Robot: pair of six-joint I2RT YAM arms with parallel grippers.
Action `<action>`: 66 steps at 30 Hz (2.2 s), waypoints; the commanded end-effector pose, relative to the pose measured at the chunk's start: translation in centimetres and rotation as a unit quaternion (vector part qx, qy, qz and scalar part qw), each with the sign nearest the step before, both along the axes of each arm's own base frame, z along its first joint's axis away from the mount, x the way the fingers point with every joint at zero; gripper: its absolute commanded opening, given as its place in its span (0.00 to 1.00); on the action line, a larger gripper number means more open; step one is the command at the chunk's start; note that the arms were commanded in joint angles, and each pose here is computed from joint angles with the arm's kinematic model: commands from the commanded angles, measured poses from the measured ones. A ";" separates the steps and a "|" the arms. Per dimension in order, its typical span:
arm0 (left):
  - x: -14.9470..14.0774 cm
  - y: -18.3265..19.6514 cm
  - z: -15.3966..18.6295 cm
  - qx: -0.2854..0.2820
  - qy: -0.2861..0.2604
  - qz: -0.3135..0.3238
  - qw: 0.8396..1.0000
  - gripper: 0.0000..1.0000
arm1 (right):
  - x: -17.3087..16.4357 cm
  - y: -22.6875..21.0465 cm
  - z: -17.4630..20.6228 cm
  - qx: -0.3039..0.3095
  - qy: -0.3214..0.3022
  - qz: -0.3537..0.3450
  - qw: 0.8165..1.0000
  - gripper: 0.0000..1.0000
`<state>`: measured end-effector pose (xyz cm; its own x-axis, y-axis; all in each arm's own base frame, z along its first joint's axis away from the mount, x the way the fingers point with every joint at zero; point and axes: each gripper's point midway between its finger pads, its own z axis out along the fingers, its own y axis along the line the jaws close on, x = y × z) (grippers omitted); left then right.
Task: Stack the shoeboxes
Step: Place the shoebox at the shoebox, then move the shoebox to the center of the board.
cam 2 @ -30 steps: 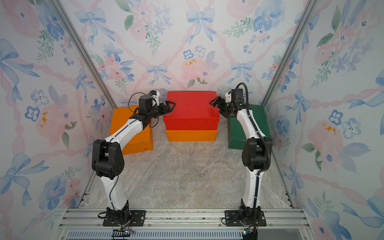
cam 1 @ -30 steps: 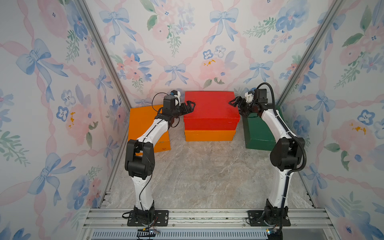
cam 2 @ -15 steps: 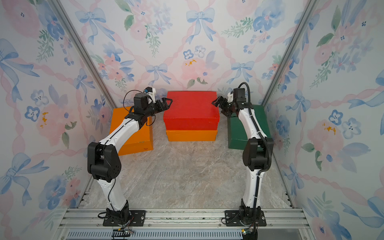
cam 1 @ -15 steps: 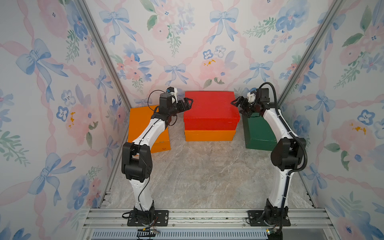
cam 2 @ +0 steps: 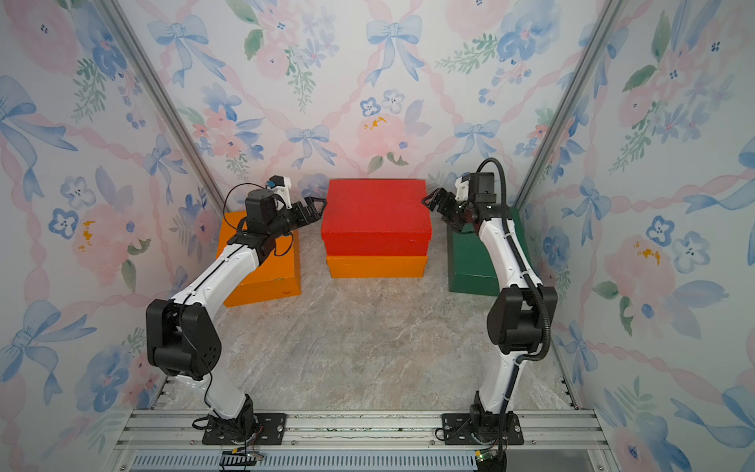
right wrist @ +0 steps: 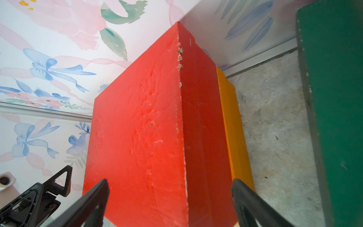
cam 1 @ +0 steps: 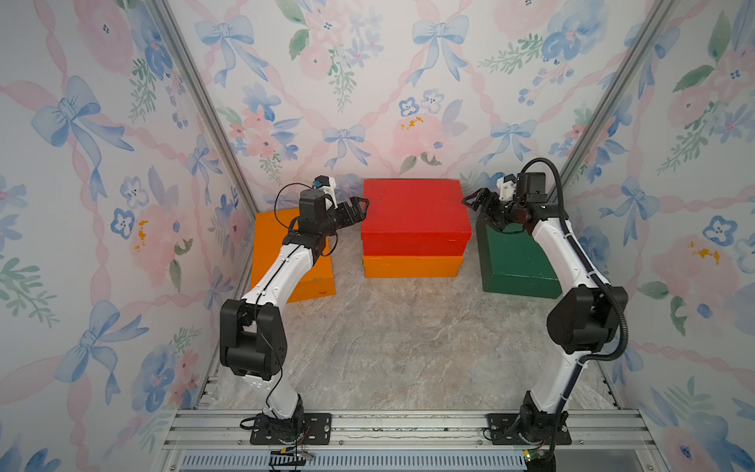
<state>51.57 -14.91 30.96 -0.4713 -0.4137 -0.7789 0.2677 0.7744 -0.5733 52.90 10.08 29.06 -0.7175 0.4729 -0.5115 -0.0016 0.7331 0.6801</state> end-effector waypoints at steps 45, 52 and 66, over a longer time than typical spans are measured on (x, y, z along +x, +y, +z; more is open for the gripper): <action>-11.4 14.5 -15.3 0.042 0.152 0.241 0.958 0.98 | -14.7 1.2 -1.3 -0.093 -0.034 0.030 0.995 0.97; -13.0 14.8 -17.8 0.046 0.179 0.256 0.949 0.98 | -14.9 1.4 -1.1 -0.092 -0.036 0.032 0.995 0.97; -14.9 10.8 -21.4 0.067 0.216 0.227 0.947 0.98 | -15.3 1.4 -1.6 -0.094 -0.037 0.031 0.994 0.97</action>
